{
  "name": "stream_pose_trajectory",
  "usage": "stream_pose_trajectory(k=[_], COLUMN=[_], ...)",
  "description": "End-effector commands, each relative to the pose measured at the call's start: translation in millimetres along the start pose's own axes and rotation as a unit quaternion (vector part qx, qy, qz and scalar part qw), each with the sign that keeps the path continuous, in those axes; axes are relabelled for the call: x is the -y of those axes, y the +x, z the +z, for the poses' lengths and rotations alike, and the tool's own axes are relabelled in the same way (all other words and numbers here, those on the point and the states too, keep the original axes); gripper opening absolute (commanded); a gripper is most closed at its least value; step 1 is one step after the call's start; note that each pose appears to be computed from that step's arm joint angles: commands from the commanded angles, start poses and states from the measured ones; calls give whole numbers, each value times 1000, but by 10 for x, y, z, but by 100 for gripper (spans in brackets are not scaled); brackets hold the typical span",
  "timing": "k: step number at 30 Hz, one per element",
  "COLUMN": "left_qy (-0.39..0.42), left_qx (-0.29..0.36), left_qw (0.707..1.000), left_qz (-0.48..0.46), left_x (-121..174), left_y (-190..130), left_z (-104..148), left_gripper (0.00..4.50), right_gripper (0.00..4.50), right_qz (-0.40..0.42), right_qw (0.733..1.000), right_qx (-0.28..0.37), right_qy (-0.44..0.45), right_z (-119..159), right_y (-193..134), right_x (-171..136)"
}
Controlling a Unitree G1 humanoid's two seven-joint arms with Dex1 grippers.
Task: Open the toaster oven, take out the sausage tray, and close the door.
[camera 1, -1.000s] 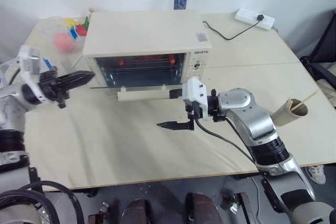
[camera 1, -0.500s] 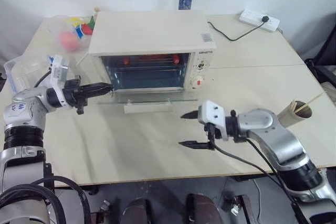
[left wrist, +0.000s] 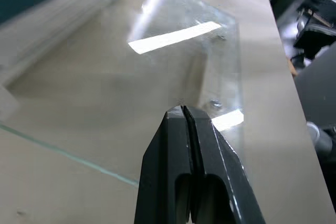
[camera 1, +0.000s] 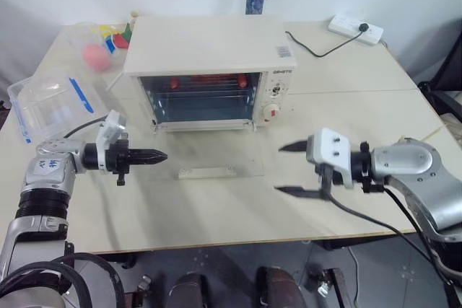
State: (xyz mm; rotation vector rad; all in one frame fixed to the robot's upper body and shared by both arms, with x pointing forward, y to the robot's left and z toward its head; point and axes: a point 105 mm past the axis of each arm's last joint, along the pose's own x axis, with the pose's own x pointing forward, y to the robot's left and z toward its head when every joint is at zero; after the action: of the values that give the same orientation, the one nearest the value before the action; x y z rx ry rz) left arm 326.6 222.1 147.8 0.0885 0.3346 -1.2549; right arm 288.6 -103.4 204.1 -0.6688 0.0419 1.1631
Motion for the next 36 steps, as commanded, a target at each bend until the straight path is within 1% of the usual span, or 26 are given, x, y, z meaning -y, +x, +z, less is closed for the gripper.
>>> stream_pose_trajectory(k=[1,3,6,8,10,12,13,17,19,22,23,24,25,28,30,32,36], left_qy=[20,23,51,66,75,86,89,87,87,71,54,39,29,28,27,26,21], left_qx=[-16,-19,12,39,51,77,93,127,148,192,205,215,222,241,237,237,262], left_qw=[1000,1000,998,996,995,990,988,981,977,967,965,964,963,957,958,958,955], left_qz=[-2,-1,35,38,51,76,85,114,127,150,156,154,152,157,160,159,140], left_x=[26,31,-25,-2,6,-2,8,50,72,96,104,124,141,190,208,225,290], left_y=[40,57,93,93,72,43,29,-12,-36,-87,-112,-128,-137,-182,-190,-187,-179], left_z=[-5,-24,33,85,90,110,124,134,147,200,226,248,263,312,288,279,342], left_gripper=[1,1,1,1,1,1,1,1,1,1,29,39,60,151,205,273,390], right_gripper=[450,450,450,450,450,450,450,450,450,450,450,450,450,450,450,450,450], right_qz=[-33,-68,-105,-132,-167,-231,-243,-255,-261,-263,-258,-255,-254,-247,-242,-240,-240], right_qw=[998,995,988,983,977,958,953,945,936,928,926,924,923,923,923,921,919], right_qx=[30,28,29,34,34,29,13,0,-13,-24,-26,-27,-27,-23,-22,-23,-31], right_qy=[-36,-60,-109,-118,-132,-168,-182,-203,-236,-263,-275,-283,-289,-294,-299,-306,-311], right_z=[152,164,254,311,369,477,479,508,505,518,518,519,519,539,541,539,508], right_y=[193,367,795,943,1059,1163,1231,1423,1504,1627,1658,1678,1692,1733,1754,1761,1754], right_x=[112,236,378,475,603,786,843,914,939,965,954,946,942,916,895,887,886])
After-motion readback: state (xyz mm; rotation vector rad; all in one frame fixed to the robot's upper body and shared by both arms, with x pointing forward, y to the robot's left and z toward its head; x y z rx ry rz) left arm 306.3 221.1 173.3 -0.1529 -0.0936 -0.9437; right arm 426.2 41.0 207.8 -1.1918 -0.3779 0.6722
